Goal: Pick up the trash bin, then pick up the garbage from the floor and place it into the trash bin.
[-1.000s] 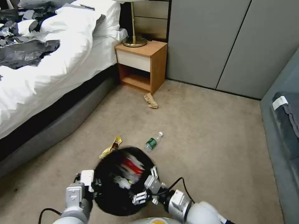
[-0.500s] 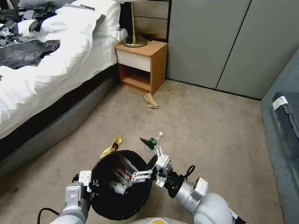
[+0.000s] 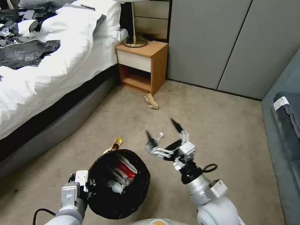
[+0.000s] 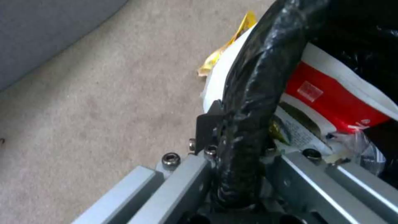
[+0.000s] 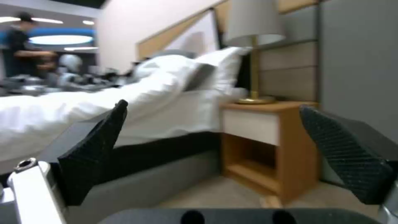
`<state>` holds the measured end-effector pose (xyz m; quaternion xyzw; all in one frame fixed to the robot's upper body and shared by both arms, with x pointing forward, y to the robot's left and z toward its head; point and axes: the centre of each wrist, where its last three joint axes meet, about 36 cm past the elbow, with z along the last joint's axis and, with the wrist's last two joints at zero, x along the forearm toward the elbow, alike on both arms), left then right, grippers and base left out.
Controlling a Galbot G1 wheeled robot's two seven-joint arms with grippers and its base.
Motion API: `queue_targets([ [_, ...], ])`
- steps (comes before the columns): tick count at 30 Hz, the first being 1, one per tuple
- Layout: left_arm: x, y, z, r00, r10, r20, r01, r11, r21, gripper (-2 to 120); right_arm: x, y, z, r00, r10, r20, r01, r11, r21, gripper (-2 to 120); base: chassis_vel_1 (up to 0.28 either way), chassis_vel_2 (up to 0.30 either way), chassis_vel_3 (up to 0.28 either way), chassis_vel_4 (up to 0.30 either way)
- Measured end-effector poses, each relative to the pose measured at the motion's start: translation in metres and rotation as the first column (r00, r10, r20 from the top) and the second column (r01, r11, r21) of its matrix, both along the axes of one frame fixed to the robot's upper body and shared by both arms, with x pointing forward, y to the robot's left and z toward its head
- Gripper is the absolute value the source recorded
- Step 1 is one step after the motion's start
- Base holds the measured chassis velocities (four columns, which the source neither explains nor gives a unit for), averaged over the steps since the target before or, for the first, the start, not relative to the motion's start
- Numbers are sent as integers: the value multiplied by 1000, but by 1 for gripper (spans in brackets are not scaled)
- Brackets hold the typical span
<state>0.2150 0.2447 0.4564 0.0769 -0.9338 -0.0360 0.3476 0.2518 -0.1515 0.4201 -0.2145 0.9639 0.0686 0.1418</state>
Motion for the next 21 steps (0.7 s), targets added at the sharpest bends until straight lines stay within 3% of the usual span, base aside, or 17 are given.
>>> queue_targets([
  [10,2,0,3,1000,13,21,-13,1000,-2,0,-36,8,-62,993,-94,-70,93,995,-22,100,0,0,0,0],
  [21,0,0,7,999,18,28,-18,1000,-2,0,-34,10,-70,992,-91,-88,89,996,-31,100,0,0,0,0],
])
